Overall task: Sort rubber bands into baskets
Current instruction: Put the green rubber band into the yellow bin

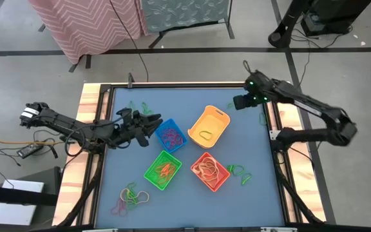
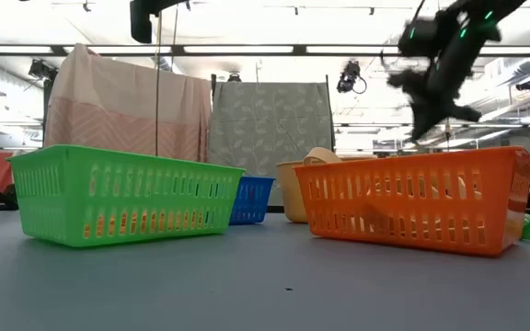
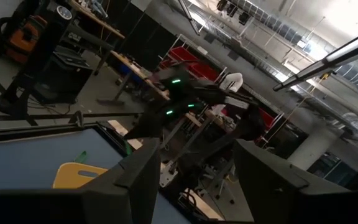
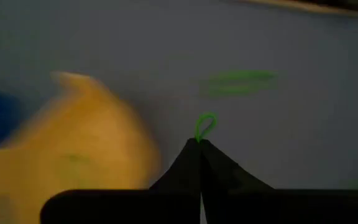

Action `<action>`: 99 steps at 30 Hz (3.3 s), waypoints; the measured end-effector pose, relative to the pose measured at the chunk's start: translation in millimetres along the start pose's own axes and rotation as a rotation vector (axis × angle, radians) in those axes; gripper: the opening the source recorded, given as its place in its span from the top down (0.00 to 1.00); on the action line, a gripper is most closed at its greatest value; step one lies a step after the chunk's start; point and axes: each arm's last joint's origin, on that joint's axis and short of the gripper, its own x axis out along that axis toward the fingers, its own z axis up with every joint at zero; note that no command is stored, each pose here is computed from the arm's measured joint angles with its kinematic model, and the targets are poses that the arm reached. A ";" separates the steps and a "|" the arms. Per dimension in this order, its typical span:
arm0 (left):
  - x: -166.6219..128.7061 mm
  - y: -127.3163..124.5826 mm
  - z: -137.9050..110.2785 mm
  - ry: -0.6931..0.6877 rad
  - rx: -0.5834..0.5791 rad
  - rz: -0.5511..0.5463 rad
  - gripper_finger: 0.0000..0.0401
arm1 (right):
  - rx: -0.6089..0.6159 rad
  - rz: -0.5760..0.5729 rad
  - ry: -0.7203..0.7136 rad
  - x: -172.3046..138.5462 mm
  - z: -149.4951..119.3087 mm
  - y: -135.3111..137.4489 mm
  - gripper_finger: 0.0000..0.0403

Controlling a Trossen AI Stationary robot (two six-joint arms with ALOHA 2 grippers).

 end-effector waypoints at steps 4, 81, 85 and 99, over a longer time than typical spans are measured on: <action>0.0 0.0 0.0 -0.001 0.016 0.001 0.49 | -0.006 0.209 -0.098 -21.9 -13.2 30.1 0.99; 82.2 92.6 91.2 0.034 -0.020 0.023 0.49 | 0.275 -0.593 0.608 99.2 -29.7 -64.7 0.41; 93.6 105.2 98.6 0.117 -0.017 -0.042 0.49 | 0.335 -0.528 0.612 101.4 -31.8 -72.3 0.41; 100.1 122.7 111.5 0.153 -0.007 -0.068 0.49 | 0.132 -0.374 0.625 104.7 -25.1 -78.2 0.41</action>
